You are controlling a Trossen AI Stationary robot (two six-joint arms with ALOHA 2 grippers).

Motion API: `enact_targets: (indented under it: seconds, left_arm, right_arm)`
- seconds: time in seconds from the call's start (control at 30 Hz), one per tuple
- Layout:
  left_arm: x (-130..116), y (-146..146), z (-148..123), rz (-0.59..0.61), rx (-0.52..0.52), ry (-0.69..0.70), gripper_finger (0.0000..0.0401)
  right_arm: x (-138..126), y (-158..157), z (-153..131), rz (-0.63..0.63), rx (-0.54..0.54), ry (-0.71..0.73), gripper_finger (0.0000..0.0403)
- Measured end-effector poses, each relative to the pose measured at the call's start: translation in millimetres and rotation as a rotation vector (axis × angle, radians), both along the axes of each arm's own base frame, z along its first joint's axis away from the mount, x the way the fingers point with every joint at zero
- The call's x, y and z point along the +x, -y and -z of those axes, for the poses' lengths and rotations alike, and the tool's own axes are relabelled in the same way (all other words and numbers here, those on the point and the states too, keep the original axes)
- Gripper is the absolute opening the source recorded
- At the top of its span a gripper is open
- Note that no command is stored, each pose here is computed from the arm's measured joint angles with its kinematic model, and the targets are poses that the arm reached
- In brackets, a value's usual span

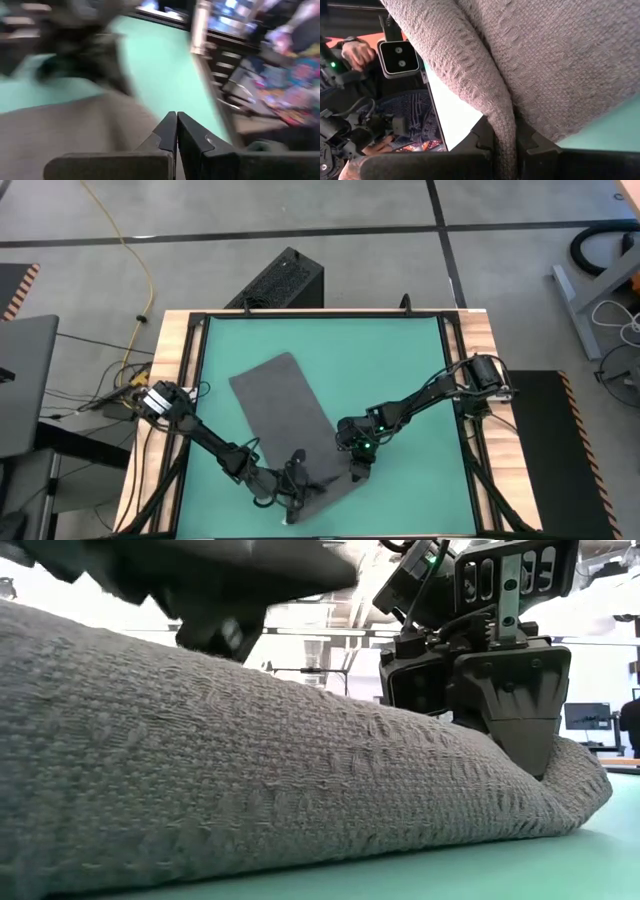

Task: Roll towel
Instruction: Roll the gray towel

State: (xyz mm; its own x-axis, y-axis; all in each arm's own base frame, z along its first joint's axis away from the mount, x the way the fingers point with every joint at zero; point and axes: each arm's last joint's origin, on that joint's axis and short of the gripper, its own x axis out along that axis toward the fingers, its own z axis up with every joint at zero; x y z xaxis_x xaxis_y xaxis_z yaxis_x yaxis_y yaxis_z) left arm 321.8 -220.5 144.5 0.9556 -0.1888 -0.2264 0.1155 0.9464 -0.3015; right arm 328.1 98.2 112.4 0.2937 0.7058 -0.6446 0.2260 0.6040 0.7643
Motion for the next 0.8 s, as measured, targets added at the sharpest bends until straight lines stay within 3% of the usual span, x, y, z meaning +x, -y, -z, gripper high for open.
enact_targets:
  seconds: [0.17,0.3,0.43,0.8]
  left_arm:
    - [13,25,-2,0.098,0.079,-0.054,0.0000]
    - [17,21,10,0.023,0.122,-0.228,0.0000]
    - [18,14,14,-0.021,0.125,-0.258,0.0000]
    - [20,14,44,-0.012,0.072,-0.354,0.0000]
  right_arm:
    - [-1,0,1,0.005,-0.005,-0.012,0.0040]
    - [-1,1,1,0.012,-0.005,-0.022,0.0040]
    - [-1,1,1,0.006,-0.017,0.000,0.0049]
    - [8,9,-6,-0.002,-0.006,0.042,0.0175]
